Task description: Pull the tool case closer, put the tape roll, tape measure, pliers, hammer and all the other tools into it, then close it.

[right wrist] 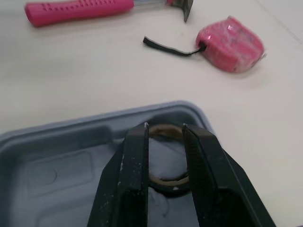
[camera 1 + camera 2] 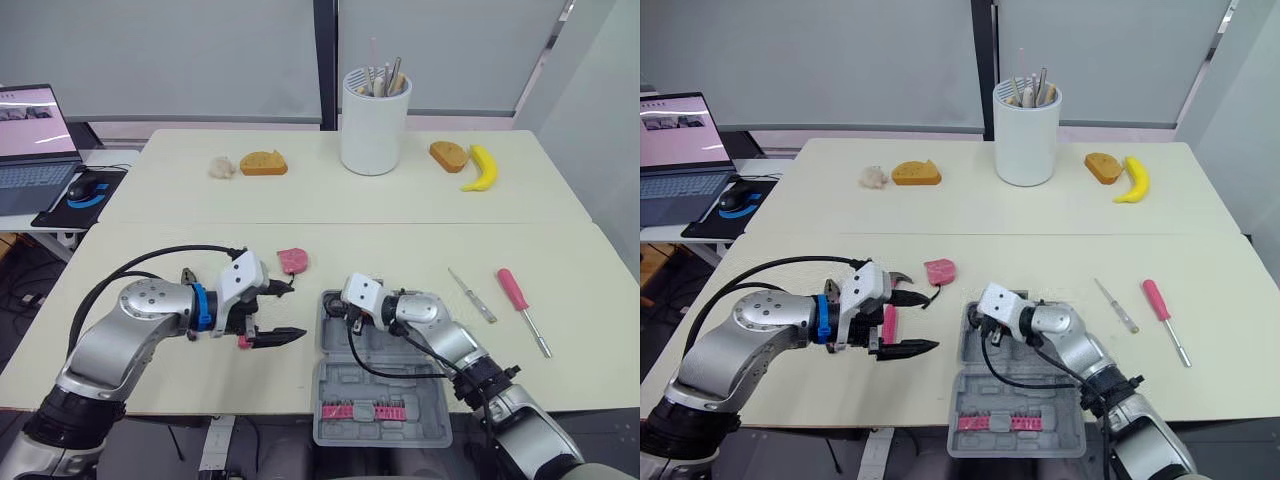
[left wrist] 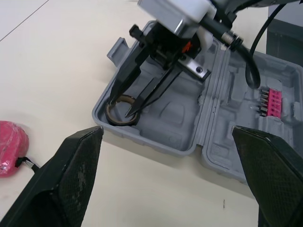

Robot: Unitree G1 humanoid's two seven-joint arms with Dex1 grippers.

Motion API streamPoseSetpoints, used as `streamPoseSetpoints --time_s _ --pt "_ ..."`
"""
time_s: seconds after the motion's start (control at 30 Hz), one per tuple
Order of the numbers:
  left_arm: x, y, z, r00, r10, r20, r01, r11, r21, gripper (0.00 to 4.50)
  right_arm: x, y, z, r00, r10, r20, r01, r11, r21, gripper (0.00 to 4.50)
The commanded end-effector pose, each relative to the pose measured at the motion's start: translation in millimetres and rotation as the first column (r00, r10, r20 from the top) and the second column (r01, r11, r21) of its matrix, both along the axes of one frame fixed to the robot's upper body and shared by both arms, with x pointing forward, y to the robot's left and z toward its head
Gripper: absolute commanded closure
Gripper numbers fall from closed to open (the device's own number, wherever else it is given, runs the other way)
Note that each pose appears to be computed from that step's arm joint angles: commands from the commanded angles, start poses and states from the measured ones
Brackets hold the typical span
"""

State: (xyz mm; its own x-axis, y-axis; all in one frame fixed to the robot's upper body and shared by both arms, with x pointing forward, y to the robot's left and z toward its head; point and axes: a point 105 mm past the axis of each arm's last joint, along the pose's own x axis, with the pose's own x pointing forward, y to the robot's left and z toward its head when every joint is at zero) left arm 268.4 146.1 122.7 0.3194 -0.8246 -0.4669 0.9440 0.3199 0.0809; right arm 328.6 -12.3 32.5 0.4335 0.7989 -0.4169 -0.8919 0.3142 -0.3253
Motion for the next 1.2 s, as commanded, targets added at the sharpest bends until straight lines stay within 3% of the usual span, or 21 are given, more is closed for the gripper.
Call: streamPoseSetpoints --time_s 0.03,0.23,0.47,0.63,0.77,0.9,1.0,1.1,1.2 --pt "-1 -3 5 0.999 -0.023 0.029 0.022 1.0 0.005 0.0 -1 -7 -16 1.0 -0.003 0.004 0.003 0.996 -0.084 3.26" --pt "-2 -4 5 0.999 -0.021 0.028 0.021 1.0 0.003 0.0 -1 -5 -7 1.0 -0.002 0.007 0.002 0.999 -0.038 3.26" --pt "3 11 12 0.998 0.043 0.042 -0.043 0.999 -0.01 0.0 1 -6 59 0.998 0.023 0.056 -0.033 0.982 0.189 3.26" --pt "11 46 22 0.986 0.152 0.065 -0.153 0.988 0.009 0.0 -11 -60 81 0.999 0.026 0.033 -0.03 0.992 0.124 3.26" --pt "17 89 36 0.955 0.285 0.086 -0.287 0.958 0.007 0.0 -21 -125 90 0.998 -0.053 -0.025 0.054 0.998 0.039 2.61" --pt "14 130 44 0.912 0.399 0.092 -0.401 0.916 0.006 0.0 -28 -184 97 0.985 -0.166 -0.046 0.163 0.984 -0.067 1.69" --pt "6 169 50 0.865 0.496 0.081 -0.498 0.867 0.012 0.0 -32 -232 118 0.955 -0.294 -0.036 0.291 0.953 -0.083 0.95" --pt "-9 224 54 0.767 0.635 0.087 -0.639 0.768 0.029 0.0 -44 -293 140 0.893 -0.45 -0.011 0.445 0.885 -0.135 0.02" --pt "-17 251 57 0.698 0.714 0.045 -0.713 0.7 -0.036 0.0 -55 -331 143 0.837 -0.547 -0.033 0.536 0.829 -0.158 0.02"
